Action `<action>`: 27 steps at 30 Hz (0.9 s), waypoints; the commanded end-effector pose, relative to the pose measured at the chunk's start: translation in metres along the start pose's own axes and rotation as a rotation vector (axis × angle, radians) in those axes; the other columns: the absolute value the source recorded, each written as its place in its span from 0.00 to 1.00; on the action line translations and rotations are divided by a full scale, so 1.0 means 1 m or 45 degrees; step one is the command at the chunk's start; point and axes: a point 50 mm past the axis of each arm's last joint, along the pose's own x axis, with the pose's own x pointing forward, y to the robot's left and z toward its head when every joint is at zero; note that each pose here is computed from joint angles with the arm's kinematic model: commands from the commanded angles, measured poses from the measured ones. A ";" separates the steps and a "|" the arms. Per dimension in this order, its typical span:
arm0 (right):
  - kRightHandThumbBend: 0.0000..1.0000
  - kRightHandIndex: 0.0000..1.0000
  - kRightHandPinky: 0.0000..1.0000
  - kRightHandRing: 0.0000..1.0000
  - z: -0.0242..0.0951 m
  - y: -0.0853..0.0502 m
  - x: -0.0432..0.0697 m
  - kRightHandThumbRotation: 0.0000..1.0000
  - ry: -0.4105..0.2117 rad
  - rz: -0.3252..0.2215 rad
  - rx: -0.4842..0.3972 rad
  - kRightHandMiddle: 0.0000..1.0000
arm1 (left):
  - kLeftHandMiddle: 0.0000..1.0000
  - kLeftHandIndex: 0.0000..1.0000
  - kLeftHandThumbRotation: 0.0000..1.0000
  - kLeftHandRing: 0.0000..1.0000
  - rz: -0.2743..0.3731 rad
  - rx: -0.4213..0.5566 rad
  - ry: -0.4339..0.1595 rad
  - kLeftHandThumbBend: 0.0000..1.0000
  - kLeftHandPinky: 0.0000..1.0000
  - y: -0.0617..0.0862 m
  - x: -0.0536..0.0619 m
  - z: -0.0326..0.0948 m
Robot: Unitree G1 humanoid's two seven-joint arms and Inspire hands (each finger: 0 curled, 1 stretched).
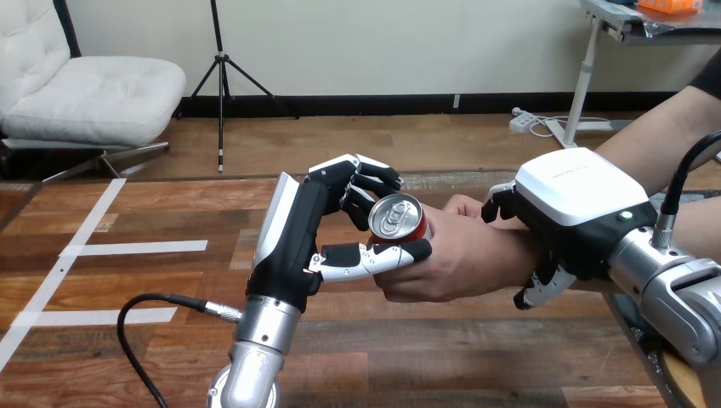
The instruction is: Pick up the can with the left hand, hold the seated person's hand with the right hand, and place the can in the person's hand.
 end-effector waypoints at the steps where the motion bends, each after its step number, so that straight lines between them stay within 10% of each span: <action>1: 0.87 0.72 0.65 0.70 -0.003 -0.013 0.002 0.00 0.020 -0.103 -0.009 0.72 | 0.48 0.55 0.00 0.41 0.018 0.018 -0.151 0.69 0.37 0.008 0.015 0.019; 27: 0.87 0.73 0.65 0.71 -0.003 -0.009 -0.004 0.00 0.031 -0.143 0.039 0.74 | 0.50 0.59 0.00 0.43 -0.036 -0.018 -0.113 0.71 0.38 0.011 0.009 0.017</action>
